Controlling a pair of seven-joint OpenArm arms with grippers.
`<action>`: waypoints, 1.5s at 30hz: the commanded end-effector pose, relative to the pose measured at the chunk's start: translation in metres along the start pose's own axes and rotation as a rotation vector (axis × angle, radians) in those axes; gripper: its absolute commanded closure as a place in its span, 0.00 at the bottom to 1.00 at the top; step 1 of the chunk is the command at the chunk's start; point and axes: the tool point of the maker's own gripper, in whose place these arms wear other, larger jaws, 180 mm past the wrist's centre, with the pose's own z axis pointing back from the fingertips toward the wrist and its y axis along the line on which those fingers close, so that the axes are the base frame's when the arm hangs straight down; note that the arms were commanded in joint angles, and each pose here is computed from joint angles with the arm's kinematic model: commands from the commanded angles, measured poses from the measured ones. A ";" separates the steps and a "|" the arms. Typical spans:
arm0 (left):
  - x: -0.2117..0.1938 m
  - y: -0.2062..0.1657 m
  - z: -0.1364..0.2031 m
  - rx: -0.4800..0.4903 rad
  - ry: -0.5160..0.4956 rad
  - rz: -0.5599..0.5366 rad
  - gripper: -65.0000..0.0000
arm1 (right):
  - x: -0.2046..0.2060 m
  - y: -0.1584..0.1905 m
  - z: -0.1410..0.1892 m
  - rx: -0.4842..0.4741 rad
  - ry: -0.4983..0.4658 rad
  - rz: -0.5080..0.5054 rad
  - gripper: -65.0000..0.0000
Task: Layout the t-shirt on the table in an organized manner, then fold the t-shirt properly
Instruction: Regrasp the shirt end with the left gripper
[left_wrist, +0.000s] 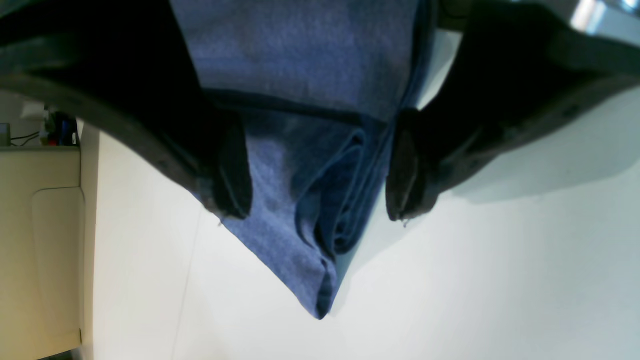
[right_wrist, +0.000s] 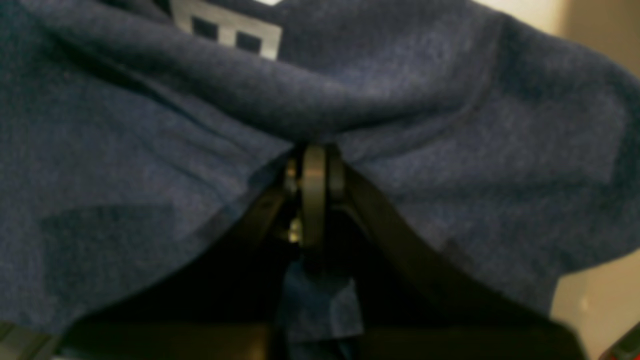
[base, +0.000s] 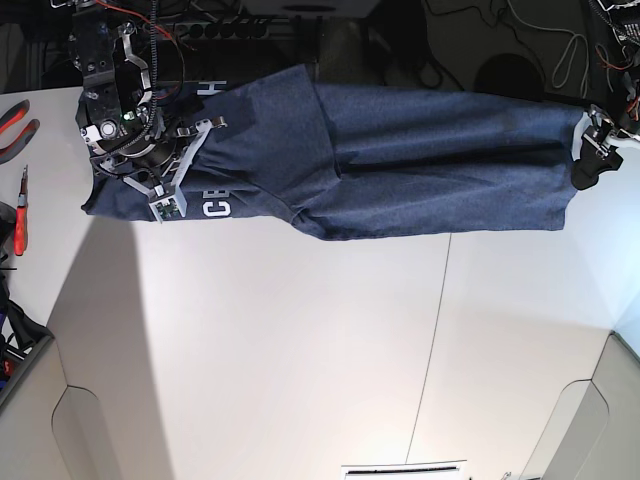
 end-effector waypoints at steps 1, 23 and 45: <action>0.014 -0.006 0.002 -0.024 -0.034 -0.022 0.30 | -0.008 -0.009 0.001 -0.029 0.040 0.005 1.00; -0.011 -0.013 -0.016 -0.015 0.010 -0.081 0.30 | -0.008 -0.005 0.000 -0.007 0.036 -0.007 1.00; -0.013 -0.002 -0.016 0.041 0.026 -0.151 0.30 | -0.008 -0.005 0.000 -0.006 0.036 -0.007 1.00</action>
